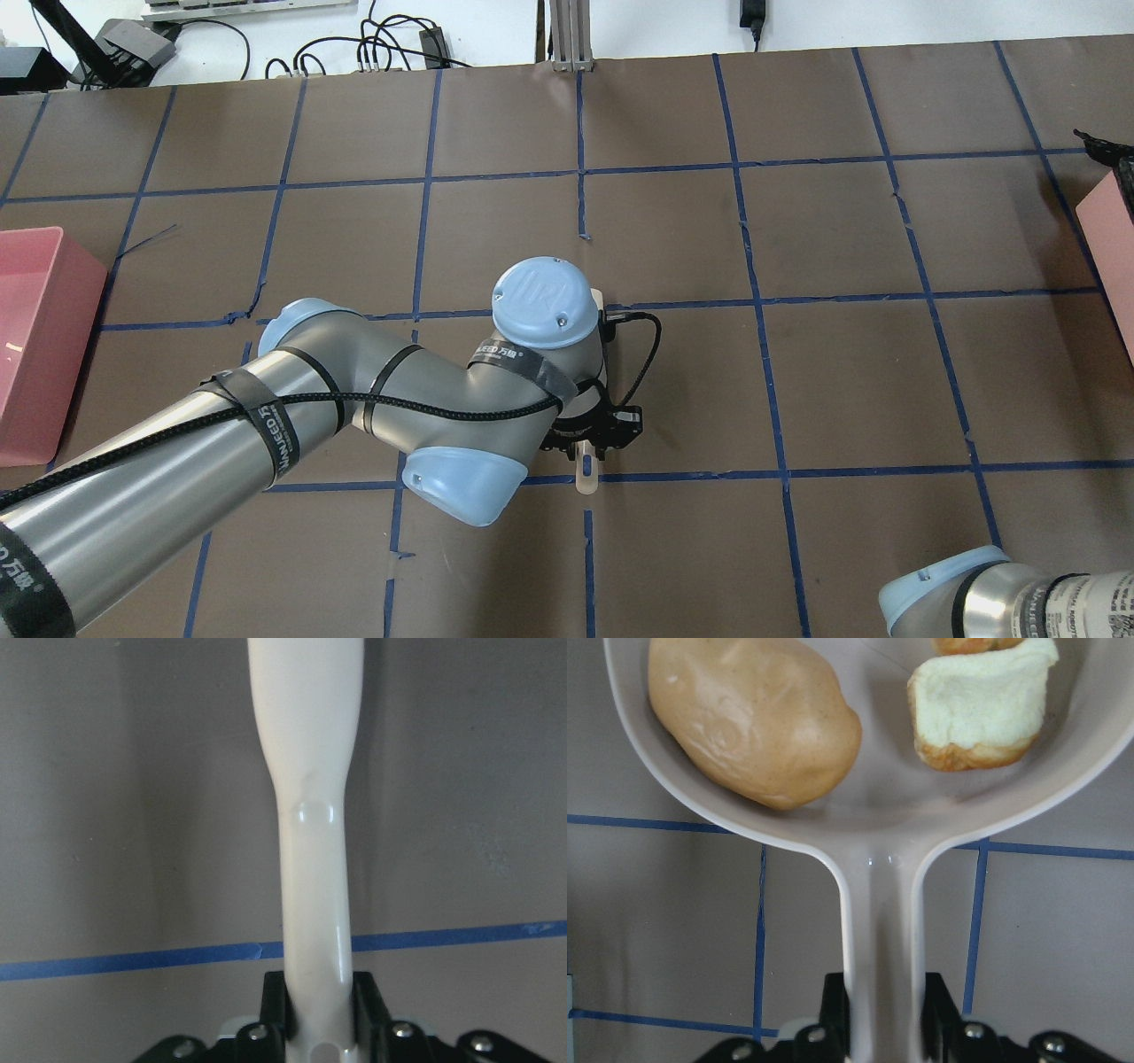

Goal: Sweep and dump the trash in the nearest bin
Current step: 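Tip the dustpan over the pink bin while the left gripper releases the brush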

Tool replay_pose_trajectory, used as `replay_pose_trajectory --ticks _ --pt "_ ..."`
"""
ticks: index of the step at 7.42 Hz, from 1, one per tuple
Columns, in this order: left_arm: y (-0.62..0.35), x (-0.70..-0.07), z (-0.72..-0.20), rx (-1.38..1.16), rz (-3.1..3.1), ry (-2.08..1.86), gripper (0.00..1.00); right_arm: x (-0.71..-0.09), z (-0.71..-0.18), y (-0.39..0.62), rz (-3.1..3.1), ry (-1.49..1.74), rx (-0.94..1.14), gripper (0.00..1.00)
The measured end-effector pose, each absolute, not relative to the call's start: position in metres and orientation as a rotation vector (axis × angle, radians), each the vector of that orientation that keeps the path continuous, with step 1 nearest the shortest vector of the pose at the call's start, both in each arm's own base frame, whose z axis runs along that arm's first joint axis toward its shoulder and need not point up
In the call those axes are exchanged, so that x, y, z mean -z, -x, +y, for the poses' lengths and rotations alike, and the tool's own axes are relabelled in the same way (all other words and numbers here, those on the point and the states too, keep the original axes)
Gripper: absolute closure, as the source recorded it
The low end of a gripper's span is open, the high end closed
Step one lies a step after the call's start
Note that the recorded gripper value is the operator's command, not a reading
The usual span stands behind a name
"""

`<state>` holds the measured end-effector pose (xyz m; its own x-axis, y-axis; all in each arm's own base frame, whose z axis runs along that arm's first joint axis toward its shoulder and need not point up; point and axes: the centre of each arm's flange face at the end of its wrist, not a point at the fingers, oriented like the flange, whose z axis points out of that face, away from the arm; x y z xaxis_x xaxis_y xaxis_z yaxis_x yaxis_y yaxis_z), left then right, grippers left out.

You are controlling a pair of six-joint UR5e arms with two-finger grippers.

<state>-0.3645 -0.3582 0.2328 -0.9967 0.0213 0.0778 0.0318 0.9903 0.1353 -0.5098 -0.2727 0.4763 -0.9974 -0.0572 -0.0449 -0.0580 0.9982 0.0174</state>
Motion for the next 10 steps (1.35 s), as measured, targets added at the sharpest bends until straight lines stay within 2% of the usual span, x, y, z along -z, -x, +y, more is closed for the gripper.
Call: replay_pose_trajectory --ticks 1,4,7,10 --pt "0.364 -0.233 -0.358 0.21 -3.058 0.04 0.5 -0.475 -0.272 0.514 3.101 0.082 -0.061 1.0" --pt "0.366 -0.244 -0.367 0.163 -3.042 0.077 0.19 -0.487 -0.273 0.52 3.143 0.092 -0.168 1.0" --pt "0.361 -0.309 -0.421 0.056 -3.009 0.164 0.16 -0.499 -0.282 0.518 3.185 0.131 -0.261 1.0" --pt "0.302 -0.389 -0.485 0.049 -3.008 0.233 0.15 -0.507 -0.304 0.522 3.22 0.196 -0.341 0.99"
